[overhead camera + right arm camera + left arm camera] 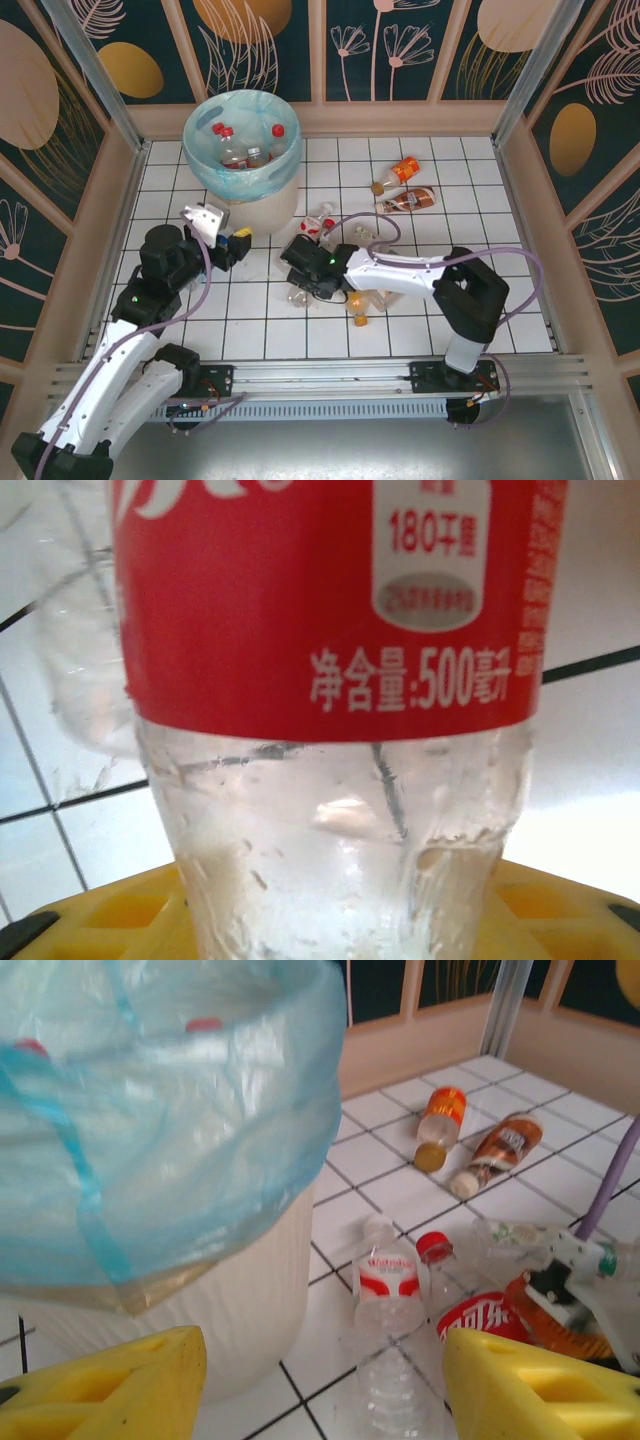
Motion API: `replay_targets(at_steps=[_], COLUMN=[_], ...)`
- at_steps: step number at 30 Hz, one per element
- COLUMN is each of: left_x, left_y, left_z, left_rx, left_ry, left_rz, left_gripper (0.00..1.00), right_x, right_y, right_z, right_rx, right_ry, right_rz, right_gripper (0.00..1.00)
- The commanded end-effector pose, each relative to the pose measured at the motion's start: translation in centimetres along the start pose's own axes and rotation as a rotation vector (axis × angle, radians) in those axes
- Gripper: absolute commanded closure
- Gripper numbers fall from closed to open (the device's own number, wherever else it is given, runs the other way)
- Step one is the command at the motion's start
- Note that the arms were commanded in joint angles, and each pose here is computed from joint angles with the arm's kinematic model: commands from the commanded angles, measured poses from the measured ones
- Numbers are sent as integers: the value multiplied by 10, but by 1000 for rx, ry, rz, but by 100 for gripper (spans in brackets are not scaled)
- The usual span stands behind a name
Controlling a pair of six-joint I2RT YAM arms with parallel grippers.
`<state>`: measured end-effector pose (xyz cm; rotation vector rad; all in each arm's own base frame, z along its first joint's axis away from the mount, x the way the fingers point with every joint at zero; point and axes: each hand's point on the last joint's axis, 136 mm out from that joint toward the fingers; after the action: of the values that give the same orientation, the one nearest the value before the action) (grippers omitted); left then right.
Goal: Put the plastic bottles in the bin
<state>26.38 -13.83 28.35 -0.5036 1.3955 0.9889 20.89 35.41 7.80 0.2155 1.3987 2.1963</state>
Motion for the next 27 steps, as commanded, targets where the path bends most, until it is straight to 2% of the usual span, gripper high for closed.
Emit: replay_targets(at_steps=[1,6,11,15,21,27], left_x=[-43,-92,-126,-141,-174,-204], left_y=[10,18,17,5,-9,-23], left_z=[-3,-3,-4,-6,-15,-24], left_rx=[43,84,139,194,319,448], left_ry=[33,83,126,158,204,219], left_rz=[-93,-189,-237,-219,-258,-304], left_gripper=[35,36,36,36,36,36], right_x=[-10,-18,-26,-29,-24,-37], right_y=[31,71,116,151,222,279], right_z=[-2,3,15,28,50,56], right_rx=[10,-29,-161,-338,-696,-851], right_ry=[58,146,238,322,506,650], right_rz=[-89,-199,-316,-337,-349,-476], right_gripper=[47,52,53,54,58,63])
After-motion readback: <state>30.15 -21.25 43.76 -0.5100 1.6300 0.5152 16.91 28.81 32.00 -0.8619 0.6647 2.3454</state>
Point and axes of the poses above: each hand's point on the last joint's axis, 136 mm out from that joint toward the fingers, its own y axis back along the fingers, its own z axis along the line the jaws close on, x = y × z, and after that the axes turned 11 degrees about -y, right-handed
